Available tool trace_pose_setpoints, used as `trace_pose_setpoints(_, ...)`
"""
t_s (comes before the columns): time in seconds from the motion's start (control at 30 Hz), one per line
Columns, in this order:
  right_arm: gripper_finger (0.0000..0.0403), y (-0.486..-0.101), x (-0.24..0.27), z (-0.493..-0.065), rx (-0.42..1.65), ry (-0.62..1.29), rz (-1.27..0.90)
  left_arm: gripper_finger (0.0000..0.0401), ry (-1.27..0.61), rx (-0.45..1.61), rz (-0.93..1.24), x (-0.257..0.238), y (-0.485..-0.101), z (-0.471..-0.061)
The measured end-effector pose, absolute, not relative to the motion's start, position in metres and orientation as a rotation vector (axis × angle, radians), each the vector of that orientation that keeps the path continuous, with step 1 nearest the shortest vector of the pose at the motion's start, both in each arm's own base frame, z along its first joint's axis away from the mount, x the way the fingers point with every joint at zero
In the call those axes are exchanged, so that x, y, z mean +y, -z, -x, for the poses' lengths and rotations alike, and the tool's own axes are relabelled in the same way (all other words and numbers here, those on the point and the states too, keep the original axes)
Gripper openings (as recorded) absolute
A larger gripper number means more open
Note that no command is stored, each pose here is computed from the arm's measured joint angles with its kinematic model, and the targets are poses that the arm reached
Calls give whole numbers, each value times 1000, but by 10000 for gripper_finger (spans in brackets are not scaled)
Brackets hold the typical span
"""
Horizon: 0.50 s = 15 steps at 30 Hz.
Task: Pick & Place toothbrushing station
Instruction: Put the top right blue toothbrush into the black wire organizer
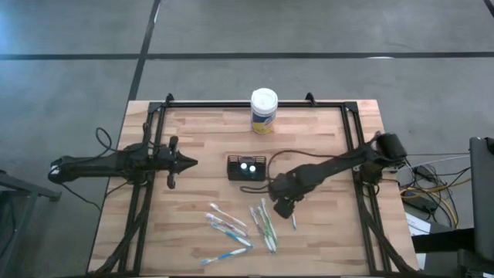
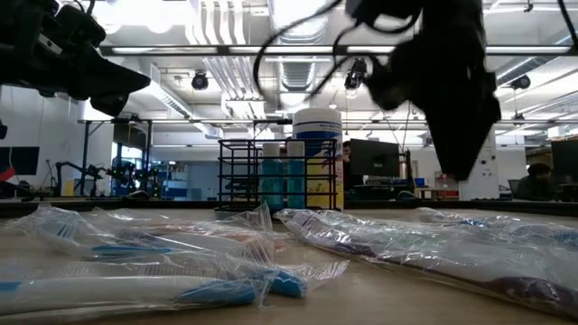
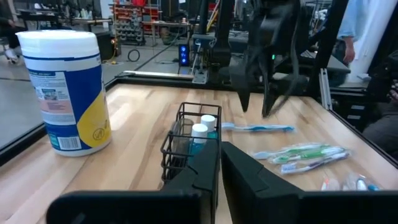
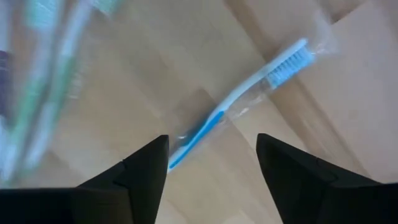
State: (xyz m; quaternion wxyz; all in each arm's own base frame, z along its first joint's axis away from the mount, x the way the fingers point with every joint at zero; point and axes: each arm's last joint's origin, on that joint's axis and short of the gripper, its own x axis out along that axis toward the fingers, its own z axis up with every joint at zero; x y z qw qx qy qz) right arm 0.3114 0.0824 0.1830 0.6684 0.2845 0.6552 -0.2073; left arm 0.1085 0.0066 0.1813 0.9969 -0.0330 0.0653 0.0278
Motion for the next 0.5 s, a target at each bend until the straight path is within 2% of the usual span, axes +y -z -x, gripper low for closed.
trace_pose_setpoints(0.17,247,-165,82,-311,1521,482,-613,25,-41,149,68,6,-180,-108)
trace_pose_setpoints(0.5,240,-136,80,-300,1437,428,-680,25,-25,166,71,6,-178,-108)
